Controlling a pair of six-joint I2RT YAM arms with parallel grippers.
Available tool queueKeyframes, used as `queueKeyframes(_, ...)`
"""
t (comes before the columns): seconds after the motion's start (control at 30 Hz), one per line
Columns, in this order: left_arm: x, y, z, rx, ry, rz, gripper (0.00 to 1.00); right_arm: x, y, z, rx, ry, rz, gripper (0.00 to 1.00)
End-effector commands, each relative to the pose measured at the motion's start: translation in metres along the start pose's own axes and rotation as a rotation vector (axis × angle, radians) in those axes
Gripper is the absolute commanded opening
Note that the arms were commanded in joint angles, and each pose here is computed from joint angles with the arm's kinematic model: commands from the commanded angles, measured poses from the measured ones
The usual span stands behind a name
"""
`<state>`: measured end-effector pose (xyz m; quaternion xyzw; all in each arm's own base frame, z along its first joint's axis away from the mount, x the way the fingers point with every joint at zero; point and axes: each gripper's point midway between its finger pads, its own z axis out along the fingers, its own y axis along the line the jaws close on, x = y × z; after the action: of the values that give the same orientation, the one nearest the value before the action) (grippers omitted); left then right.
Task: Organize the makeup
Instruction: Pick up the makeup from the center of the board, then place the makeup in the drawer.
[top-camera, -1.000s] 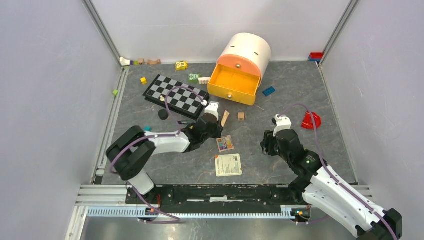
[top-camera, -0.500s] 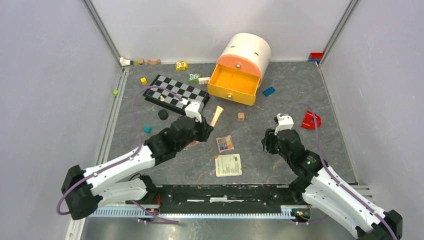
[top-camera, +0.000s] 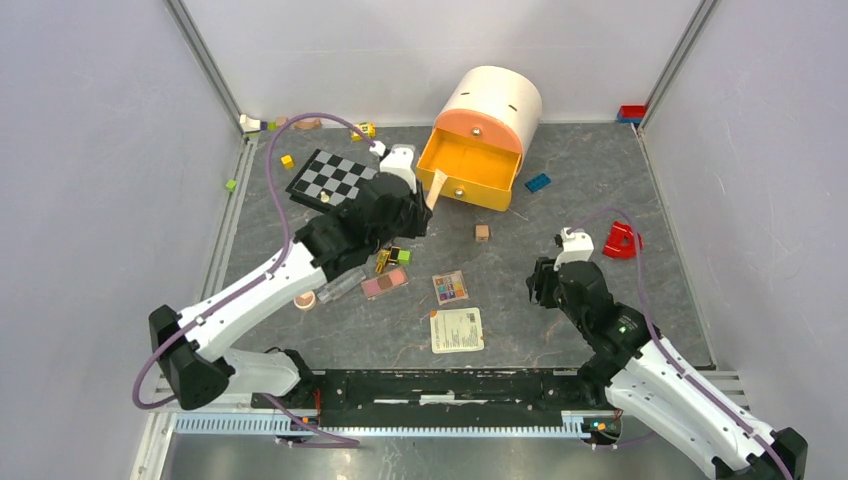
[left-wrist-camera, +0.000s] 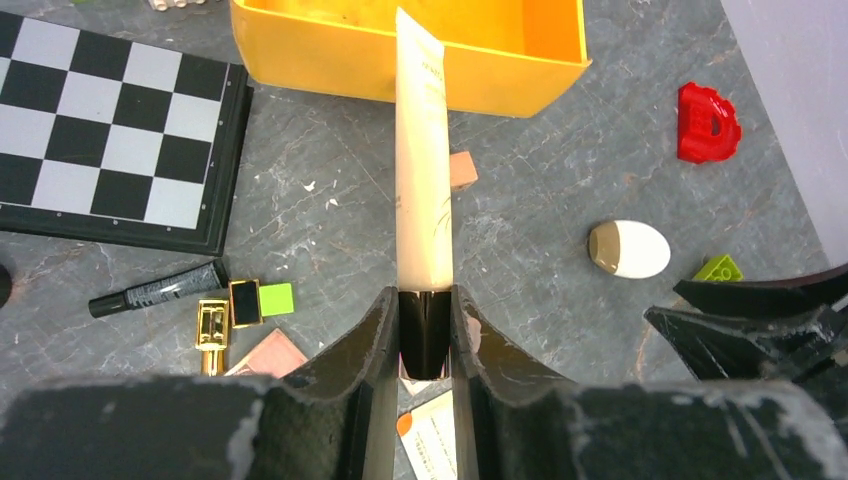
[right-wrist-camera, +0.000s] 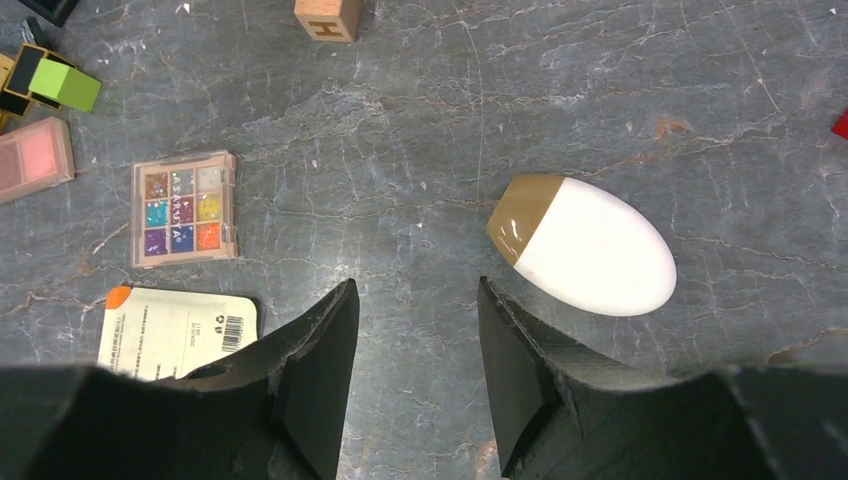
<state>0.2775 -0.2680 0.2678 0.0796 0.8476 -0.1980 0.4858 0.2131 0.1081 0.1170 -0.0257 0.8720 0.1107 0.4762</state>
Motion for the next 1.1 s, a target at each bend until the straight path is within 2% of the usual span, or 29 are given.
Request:
queueKeyframes(0.0,-0.016,0.008,0.013,0.036,0.068,-0.05,0.02,-0.02,0.001,-0.009,0.007,-0.062,0.045,0.54)
queueKeyframes(0.2,-0.039,0.016,0.051,0.166,0.132,-0.223,0.02,-0.019,-0.002,-0.012,0.012,-0.07,0.049,0.54)
queueKeyframes(0.47,-0.075,0.013,0.086,0.153,0.157,-0.183,0.02,-0.019,-0.005,-0.013,0.022,-0.068,0.043,0.54)
queueKeyframes(0.63,-0.079,0.016,0.108,0.114,0.189,-0.181,0.02,-0.017,-0.006,-0.013,0.026,-0.071,0.047,0.54)
queueKeyframes(1.07,-0.06,0.024,0.159,0.068,0.262,-0.224,0.02,-0.018,-0.01,-0.015,0.041,-0.075,0.035,0.54)
